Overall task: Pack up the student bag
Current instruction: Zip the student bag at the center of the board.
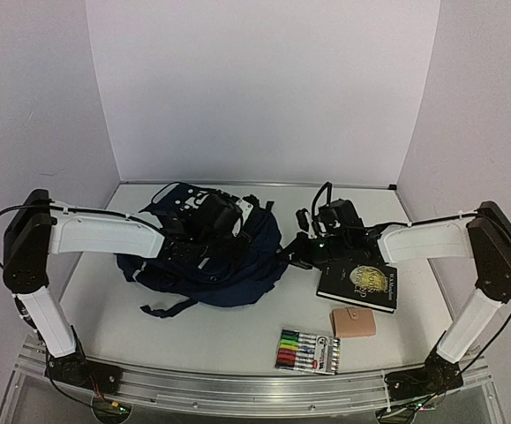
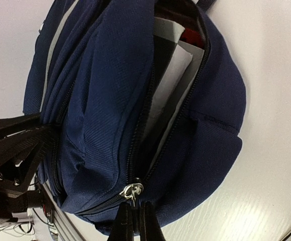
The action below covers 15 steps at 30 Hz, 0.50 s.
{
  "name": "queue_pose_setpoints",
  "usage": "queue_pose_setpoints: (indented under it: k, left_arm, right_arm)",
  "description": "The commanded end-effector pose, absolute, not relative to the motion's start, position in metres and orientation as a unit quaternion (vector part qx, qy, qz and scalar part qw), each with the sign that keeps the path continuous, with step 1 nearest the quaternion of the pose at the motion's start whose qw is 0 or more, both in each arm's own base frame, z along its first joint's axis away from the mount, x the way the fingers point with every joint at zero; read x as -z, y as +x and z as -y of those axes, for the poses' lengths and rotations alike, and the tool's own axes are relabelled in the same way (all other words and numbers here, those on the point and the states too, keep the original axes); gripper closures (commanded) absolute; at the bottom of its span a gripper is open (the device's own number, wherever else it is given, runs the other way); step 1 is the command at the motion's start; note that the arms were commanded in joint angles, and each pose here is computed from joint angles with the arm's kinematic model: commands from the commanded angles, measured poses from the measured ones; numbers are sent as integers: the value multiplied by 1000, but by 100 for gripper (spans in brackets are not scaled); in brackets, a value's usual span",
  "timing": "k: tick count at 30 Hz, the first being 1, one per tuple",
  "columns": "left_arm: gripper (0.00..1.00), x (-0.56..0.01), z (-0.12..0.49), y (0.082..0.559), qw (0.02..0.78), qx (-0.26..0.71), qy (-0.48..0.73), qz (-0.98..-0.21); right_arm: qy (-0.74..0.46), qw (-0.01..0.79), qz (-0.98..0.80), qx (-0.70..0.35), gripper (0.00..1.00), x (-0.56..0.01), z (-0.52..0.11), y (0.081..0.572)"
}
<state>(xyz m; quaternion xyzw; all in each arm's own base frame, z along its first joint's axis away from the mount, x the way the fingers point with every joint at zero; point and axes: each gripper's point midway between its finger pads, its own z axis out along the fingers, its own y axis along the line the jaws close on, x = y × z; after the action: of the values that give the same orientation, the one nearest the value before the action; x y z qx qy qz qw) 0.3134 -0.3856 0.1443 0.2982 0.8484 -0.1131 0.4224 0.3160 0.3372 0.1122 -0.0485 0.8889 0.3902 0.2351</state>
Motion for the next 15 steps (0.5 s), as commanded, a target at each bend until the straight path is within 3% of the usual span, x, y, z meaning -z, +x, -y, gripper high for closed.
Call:
queue_pose_setpoints:
  k: [1, 8, 15]
  left_arm:
    - [100, -133, 362, 272, 375, 145, 378, -834]
    - [100, -110, 329, 274, 345, 52, 390, -852]
    - [100, -117, 333, 248, 352, 95, 450, -815]
  right_arm:
    - [-29, 297, -873, -387, 100, -134, -320, 374]
    - [-89, 289, -847, -438, 100, -172, -338, 367]
    - [-53, 298, -866, -398, 100, -159, -320, 384]
